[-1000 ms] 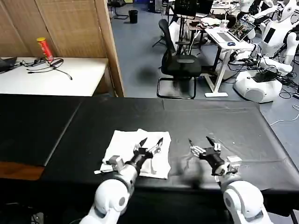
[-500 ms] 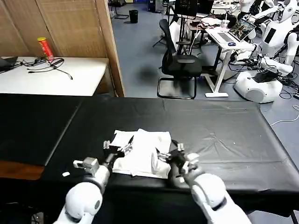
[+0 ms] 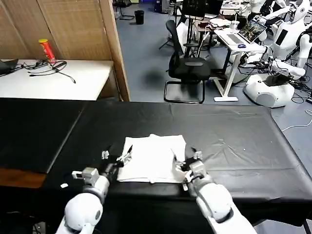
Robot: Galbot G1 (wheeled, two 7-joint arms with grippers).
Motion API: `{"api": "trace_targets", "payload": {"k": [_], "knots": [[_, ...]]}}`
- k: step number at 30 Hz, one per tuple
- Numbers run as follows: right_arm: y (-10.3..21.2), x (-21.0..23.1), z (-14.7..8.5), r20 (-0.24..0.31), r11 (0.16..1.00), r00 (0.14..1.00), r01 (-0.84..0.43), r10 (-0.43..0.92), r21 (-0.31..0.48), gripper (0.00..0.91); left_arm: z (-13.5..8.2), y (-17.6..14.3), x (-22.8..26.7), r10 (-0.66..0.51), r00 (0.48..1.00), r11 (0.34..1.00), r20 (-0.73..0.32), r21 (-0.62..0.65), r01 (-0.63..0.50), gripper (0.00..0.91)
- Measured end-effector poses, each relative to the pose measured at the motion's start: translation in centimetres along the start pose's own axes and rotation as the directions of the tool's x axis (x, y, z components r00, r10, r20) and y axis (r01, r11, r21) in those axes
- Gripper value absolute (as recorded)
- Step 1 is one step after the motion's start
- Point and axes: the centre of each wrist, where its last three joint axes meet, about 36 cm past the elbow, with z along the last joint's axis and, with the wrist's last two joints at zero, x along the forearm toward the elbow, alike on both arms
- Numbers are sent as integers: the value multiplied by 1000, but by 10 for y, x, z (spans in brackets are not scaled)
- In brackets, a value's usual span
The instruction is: Fold and organize the clothes.
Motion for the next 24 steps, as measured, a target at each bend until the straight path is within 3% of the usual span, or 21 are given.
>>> {"api": "trace_targets", "payload": {"k": [5,12,19,20,21,22,24], "knots": [[-11,15,-1,58,992,998,-20,28,-126,878,6,11,-6,-14,1000,999,-21,52,15,878],[-25,25,2,52,986,997,-44,53,-161,878,18,14,-10,-11,999,993,-52,118,17,878],[-40,34,0,92,975,995,-16,37,-223,878,32,13,-13,-1,997,980,-83,199,18,878],[-41,35,0,97,974,995,-15,38,-224,878,33,13,-13,4,996,977,-86,214,15,848],[-41,35,-1,101,974,994,-14,37,-226,878,34,12,-13,11,996,973,-90,231,10,673],[-42,36,-1,106,974,994,-12,36,-226,878,36,12,-13,18,995,968,-95,251,6,585],[-42,37,-3,115,974,993,-6,33,-228,878,39,11,-12,31,994,959,-103,283,-1,527]]}}
